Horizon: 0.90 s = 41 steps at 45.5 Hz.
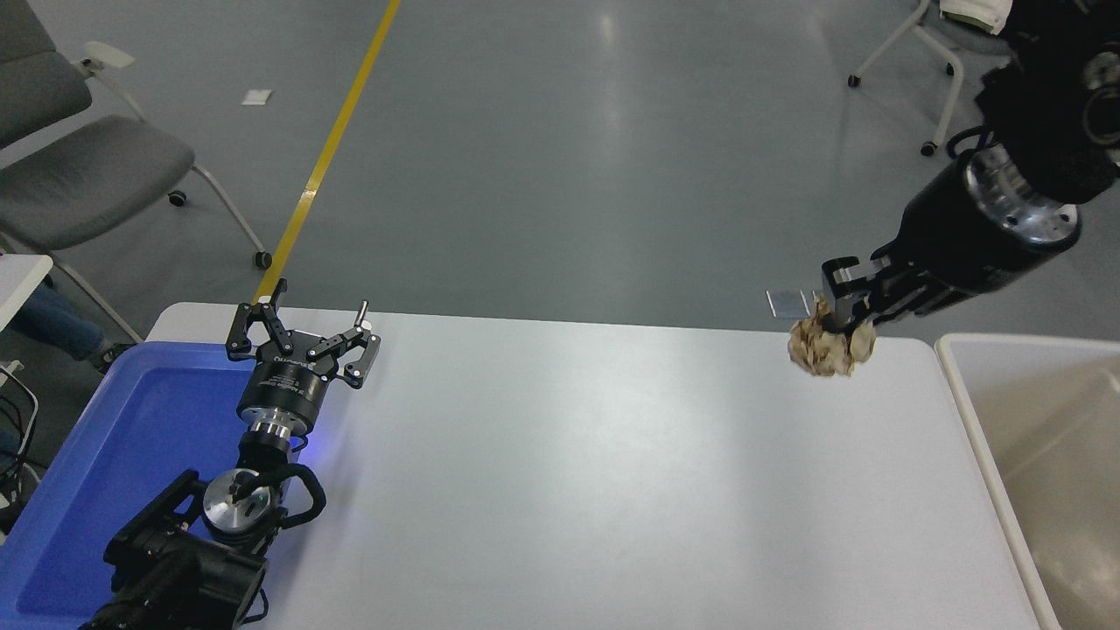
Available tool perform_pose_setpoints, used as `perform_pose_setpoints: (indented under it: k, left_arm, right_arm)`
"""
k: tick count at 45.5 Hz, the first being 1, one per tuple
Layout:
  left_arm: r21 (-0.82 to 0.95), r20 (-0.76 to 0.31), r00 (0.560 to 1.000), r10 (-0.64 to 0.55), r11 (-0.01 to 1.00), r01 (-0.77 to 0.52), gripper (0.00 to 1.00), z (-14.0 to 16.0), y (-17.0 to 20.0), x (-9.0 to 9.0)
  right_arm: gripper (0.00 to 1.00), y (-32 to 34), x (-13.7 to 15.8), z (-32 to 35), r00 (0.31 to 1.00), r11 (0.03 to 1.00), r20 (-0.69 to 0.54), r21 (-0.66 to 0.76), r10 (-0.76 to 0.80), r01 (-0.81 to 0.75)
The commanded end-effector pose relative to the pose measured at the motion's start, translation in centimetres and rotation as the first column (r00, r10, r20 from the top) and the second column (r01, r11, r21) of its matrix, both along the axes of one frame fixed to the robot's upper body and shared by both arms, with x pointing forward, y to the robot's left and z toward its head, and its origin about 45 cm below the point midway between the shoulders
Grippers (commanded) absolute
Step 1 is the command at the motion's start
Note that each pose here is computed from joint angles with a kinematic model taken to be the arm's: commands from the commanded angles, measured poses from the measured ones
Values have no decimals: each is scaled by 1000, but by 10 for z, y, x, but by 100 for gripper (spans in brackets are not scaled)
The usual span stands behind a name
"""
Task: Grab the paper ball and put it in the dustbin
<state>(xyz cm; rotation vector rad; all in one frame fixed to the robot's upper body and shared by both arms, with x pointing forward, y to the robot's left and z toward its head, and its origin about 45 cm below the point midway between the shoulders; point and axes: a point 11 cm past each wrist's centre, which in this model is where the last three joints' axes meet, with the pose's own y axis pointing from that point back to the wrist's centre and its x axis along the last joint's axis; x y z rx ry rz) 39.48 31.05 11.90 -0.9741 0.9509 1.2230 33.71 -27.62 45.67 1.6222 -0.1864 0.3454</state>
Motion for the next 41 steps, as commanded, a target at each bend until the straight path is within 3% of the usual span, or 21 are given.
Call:
perform_pose_setpoints:
  k: [1, 12, 19, 25, 33, 41]
  left_arm:
    - [0, 0, 1000, 1, 1000, -1, 99, 0, 0, 0]
    - [0, -1, 1000, 0, 1000, 0, 99, 0, 0, 0]
    - [0, 1, 1000, 1, 1000, -1, 99, 0, 0, 0]
    - [0, 1, 1000, 1, 1000, -1, 99, 0, 0, 0]
    - [-1, -1, 1000, 0, 1000, 0, 99, 0, 0, 0]
    - [0, 1, 1000, 1, 1000, -1, 99, 0, 0, 0]
  right_arm:
    - [0, -67, 9, 47, 975, 986, 149, 47, -164, 159]
    - [0, -196, 27, 59, 838, 888, 296, 183, -459, 422]
    - [0, -283, 29, 41, 667, 784, 415, 278, -619, 555]
    - [0, -338, 14, -3, 510, 666, 432, 414, -744, 621]
    - [0, -378, 2, -83, 270, 506, 462, 524, -845, 685]
    - [0, -384, 3, -165, 85, 390, 478, 586, -874, 711]
